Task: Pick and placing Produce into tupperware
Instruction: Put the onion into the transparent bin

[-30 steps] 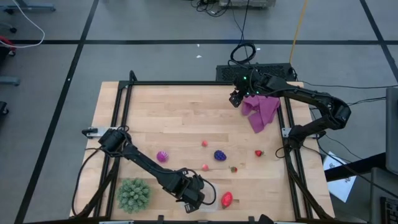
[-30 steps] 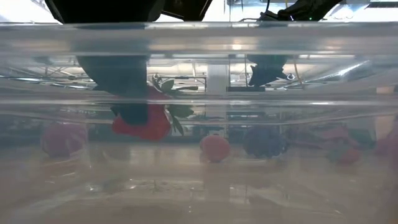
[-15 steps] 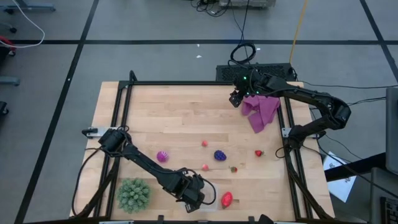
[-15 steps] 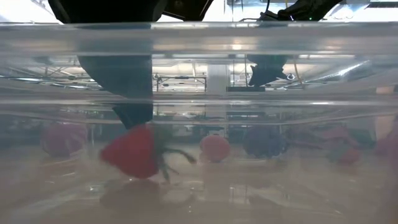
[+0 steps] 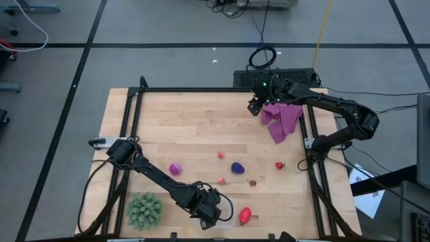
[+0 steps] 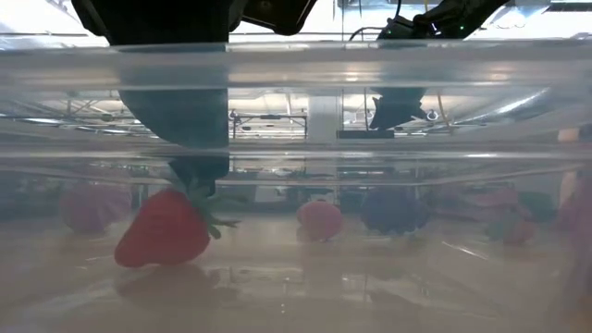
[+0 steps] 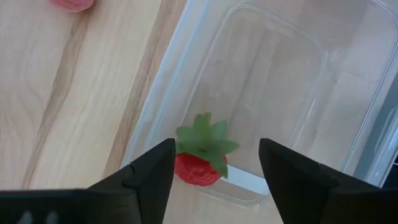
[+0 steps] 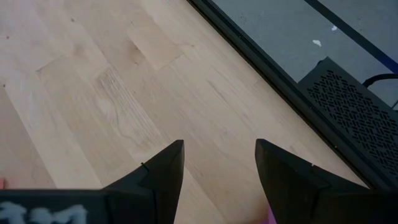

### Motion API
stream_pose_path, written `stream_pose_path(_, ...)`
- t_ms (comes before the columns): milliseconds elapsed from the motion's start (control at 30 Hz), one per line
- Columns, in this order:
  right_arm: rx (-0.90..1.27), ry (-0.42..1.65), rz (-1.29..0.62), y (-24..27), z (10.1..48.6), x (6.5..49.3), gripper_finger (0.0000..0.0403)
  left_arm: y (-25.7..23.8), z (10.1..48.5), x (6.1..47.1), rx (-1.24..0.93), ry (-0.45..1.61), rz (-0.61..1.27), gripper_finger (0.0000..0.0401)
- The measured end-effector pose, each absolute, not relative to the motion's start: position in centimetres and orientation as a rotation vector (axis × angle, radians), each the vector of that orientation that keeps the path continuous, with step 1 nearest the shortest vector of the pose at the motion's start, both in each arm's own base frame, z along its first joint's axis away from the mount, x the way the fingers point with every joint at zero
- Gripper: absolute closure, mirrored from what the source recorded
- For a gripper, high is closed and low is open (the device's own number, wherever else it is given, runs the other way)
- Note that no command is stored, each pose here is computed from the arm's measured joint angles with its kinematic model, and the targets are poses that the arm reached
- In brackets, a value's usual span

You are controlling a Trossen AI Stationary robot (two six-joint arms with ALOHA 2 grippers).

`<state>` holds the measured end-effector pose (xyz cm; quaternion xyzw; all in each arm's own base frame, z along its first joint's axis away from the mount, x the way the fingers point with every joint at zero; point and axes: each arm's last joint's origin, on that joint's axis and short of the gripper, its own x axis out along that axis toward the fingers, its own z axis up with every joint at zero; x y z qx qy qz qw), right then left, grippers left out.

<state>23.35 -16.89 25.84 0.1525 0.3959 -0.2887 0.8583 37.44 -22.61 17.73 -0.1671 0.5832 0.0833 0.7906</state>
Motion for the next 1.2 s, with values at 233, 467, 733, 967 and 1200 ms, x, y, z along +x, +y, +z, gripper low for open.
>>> stream_pose_path(233,0.329,0.828,-0.61,-16.9,25.8,23.4,0.0216,-22.7,17.8,37.6,-0.369,1.235,0.162,0.0162)
stream_pose_path(467,0.329,0.828,-0.61,-16.9,25.8,23.4,0.0216,-23.0,19.2,38.0,-0.358,1.216,0.125,0.0162)
stream_pose_path(733,0.329,0.828,-0.61,-16.9,25.8,23.4,0.0216,-23.0,22.0,37.7,-0.317,1.254,0.151,0.0162)
stream_pose_path(967,0.329,0.828,-0.611,-16.9,25.8,23.3,0.0216,-23.2,25.6,37.2,-0.263,1.226,0.202,0.0162)
stream_pose_path(1200,0.329,0.829,-0.611,-16.9,25.8,23.3,0.0216,-22.8,27.9,36.2,-0.218,1.256,0.277,0.0162)
